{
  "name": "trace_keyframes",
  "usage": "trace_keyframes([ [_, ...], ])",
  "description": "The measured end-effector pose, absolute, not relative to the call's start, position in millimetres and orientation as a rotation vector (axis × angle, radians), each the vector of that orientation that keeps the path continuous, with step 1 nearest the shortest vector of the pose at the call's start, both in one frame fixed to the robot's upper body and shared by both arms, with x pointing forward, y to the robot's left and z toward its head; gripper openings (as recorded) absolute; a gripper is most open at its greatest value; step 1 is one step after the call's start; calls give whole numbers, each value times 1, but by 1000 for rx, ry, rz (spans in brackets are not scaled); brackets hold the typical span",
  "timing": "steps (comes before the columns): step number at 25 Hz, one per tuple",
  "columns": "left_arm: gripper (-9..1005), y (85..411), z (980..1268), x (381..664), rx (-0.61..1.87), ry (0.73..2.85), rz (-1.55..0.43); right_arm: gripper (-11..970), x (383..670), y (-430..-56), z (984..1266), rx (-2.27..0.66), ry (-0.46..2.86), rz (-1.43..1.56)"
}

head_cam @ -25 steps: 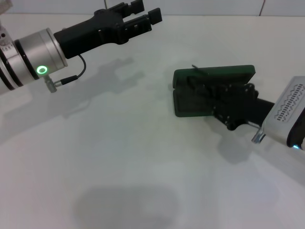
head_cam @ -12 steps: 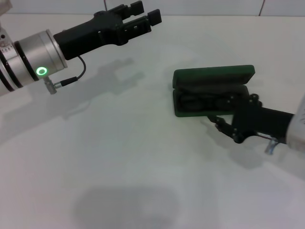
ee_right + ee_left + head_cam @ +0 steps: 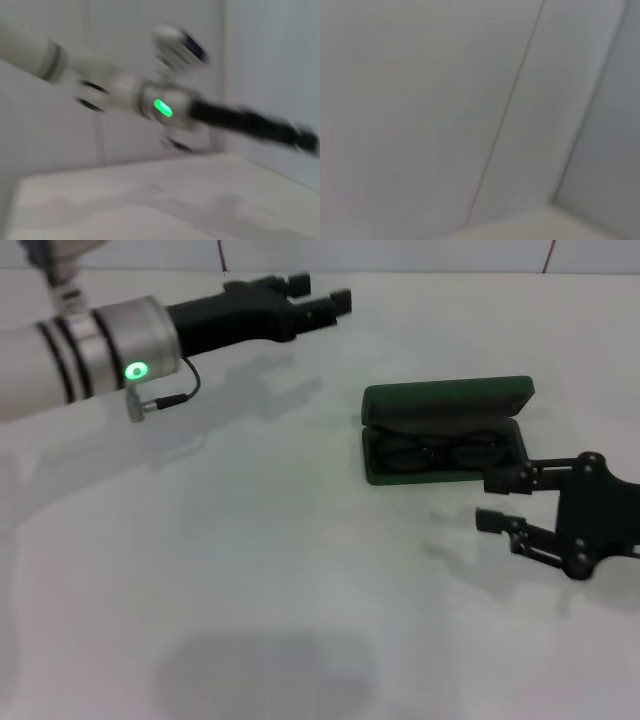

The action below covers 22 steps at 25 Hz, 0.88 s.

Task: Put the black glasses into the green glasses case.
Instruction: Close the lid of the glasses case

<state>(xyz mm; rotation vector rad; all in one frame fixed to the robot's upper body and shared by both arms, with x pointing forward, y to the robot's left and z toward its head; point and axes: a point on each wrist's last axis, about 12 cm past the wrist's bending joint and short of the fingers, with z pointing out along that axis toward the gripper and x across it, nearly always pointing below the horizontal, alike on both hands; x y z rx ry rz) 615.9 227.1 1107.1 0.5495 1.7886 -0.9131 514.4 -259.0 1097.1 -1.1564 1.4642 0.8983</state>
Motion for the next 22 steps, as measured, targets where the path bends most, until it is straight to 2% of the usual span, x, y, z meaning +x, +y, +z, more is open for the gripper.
trace_keyframes([
  [5,759,200,1105,637,660,1959,-785,365,519,-258,1101,-1194,1430,1000],
  [10,759,166,1109,646,788,2000,-732,368,517,-245,1096,-1240,1439,1013],
  [15,759,139,1111,647,841,1987,-746,519,521,-239,1091,-1266,1467,990],
  [22,759,117,1104,642,875,1986,-696,517,522,-236,1088,-1262,1485,984],
])
